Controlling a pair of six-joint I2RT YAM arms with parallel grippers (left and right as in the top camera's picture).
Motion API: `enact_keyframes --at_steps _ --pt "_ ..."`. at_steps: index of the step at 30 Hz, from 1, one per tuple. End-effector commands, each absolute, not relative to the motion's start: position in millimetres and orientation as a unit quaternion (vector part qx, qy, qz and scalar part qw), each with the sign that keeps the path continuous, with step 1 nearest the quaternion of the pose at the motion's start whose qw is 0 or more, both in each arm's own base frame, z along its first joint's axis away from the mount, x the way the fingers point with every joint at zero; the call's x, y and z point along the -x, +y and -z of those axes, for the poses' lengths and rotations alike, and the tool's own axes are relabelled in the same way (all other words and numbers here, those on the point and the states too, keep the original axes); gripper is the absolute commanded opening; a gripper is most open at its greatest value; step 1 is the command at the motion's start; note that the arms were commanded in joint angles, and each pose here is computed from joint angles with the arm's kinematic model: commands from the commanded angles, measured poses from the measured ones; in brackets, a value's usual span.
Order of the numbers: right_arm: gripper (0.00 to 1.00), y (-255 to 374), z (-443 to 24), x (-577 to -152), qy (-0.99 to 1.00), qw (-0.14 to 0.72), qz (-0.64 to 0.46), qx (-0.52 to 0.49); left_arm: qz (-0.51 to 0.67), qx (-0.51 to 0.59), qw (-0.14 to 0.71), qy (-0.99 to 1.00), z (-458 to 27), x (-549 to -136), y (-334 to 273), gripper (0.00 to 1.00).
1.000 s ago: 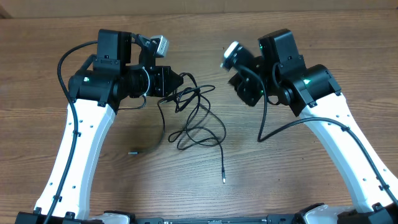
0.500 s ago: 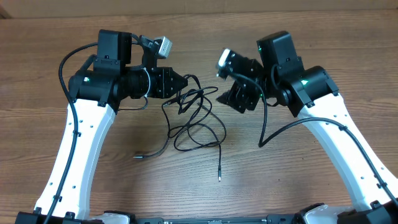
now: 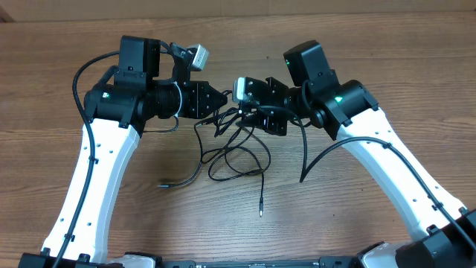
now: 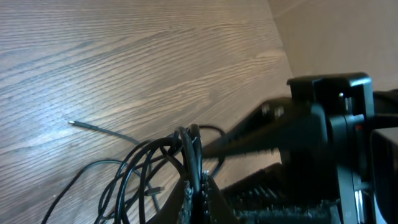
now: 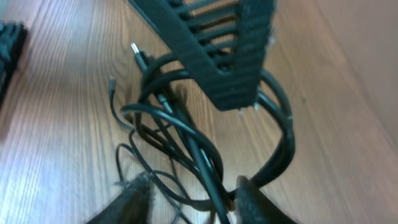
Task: Untangle cables
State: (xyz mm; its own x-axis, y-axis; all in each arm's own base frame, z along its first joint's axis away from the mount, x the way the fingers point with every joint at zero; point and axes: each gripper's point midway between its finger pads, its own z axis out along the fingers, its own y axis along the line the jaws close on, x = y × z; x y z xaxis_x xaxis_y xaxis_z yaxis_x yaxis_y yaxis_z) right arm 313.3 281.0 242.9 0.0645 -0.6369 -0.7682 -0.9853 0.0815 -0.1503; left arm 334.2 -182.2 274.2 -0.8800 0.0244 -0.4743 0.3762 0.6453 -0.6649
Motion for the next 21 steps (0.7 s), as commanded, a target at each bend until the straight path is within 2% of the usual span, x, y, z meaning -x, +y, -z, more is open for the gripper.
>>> enact_keyframes --at_steps 1,8,10,12,15,21 --pt "0.29 287.9 -239.7 -305.0 0.631 0.354 -0.252 0.643 0.388 -0.111 0.228 0.886 -274.5 -340.3 -180.0 0.04" --pt "0.3 296.4 -221.3 -304.9 0.634 0.332 -0.261 0.648 0.396 -0.096 0.223 0.886 -276.4 -341.1 -183.0 0.04" --pt "0.32 299.9 -215.7 -305.8 0.634 0.327 -0.263 0.649 0.396 -0.096 0.222 0.886 -276.2 -340.5 -183.8 0.04" --pt "0.43 303.6 -212.7 -308.6 0.632 0.329 -0.263 0.651 0.396 -0.097 0.222 0.886 -276.2 -340.6 -183.8 0.04" --pt "0.49 304.8 -213.8 -315.0 0.629 0.34 -0.253 0.651 0.395 -0.096 0.221 0.886 -275.9 -340.2 -183.8 0.04" --pt "0.51 308.4 -220.4 -325.2 0.62 0.365 -0.239 0.652 0.386 -0.095 0.219 0.891 -272.5 -339.5 -182.3 0.04"
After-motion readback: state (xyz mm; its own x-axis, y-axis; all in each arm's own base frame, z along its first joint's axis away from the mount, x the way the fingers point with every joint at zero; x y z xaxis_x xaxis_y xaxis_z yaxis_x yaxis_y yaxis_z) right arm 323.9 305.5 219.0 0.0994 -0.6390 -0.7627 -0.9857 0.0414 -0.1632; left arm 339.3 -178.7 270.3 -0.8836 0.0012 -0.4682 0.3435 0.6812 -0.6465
